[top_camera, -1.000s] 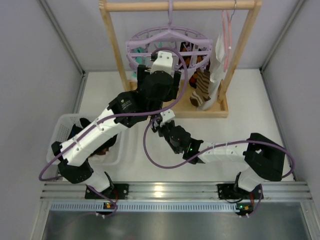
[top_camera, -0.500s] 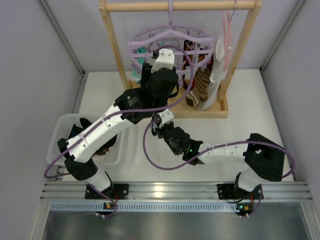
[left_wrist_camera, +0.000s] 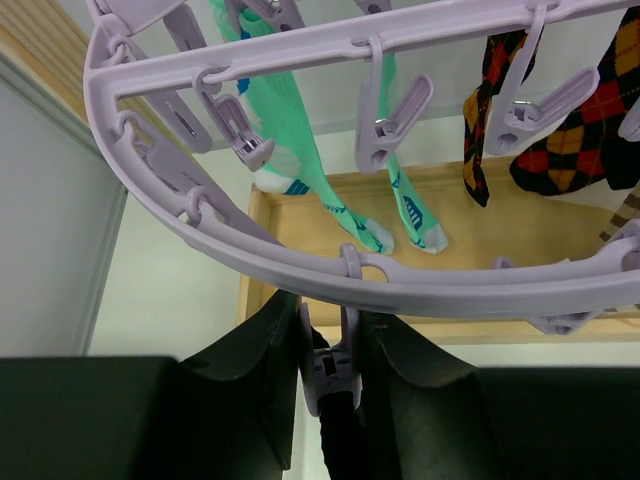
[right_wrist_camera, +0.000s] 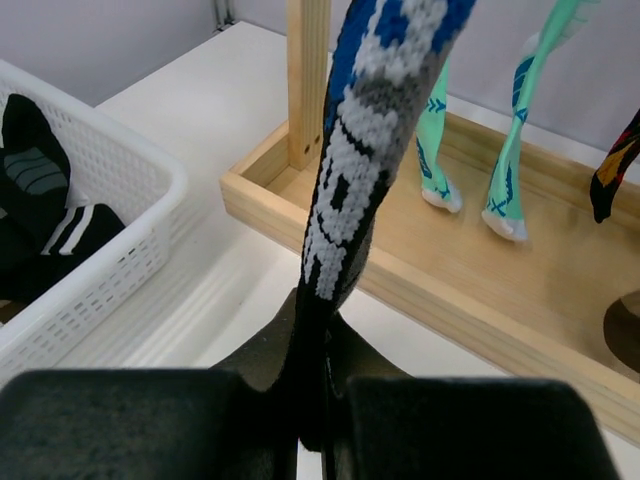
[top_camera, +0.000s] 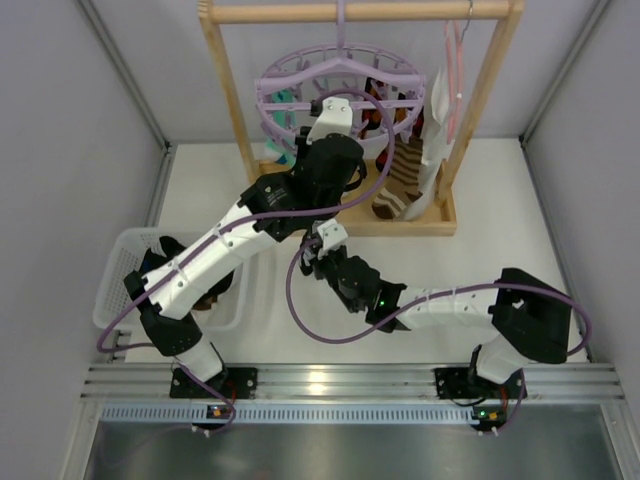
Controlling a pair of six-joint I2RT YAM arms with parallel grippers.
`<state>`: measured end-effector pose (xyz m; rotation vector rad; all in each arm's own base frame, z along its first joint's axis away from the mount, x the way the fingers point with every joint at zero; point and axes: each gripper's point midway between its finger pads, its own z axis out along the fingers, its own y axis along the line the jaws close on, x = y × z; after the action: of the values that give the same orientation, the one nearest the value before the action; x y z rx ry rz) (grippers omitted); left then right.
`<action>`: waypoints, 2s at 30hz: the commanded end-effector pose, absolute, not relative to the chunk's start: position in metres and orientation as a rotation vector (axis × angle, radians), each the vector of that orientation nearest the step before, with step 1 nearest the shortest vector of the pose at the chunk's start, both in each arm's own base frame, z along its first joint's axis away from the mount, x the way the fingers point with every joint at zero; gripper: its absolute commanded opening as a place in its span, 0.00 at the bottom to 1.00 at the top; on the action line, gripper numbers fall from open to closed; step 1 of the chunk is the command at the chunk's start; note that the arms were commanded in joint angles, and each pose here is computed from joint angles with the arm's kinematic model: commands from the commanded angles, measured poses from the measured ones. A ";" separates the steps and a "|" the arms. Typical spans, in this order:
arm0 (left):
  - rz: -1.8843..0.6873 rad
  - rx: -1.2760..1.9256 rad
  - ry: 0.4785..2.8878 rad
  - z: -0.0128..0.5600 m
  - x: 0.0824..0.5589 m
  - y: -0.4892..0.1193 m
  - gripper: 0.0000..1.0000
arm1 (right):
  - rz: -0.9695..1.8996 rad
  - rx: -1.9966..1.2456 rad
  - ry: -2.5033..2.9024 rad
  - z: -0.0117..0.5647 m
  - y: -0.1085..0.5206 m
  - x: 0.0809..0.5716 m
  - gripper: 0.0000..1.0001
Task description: Remove the socks clipped to the hanger
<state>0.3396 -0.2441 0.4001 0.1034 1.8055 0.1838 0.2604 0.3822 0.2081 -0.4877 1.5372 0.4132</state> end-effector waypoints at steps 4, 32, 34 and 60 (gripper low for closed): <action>0.126 0.047 1.782 0.415 0.344 -0.243 0.12 | 0.532 -0.397 1.536 0.217 0.367 0.240 0.00; -0.177 -0.098 1.729 0.438 0.261 -0.144 0.98 | 0.855 -0.511 1.451 0.286 0.354 0.199 0.00; -0.230 -0.135 1.693 0.447 0.245 -0.124 0.98 | 0.908 -0.557 1.413 0.308 0.376 0.197 0.00; -0.126 -0.385 1.467 0.493 0.179 0.015 0.98 | 0.784 -0.816 1.576 0.305 0.560 0.251 0.80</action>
<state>0.1768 0.0134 0.4995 -0.3900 1.4569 -0.1761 0.2492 0.5966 0.2347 -0.9159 1.6426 0.8626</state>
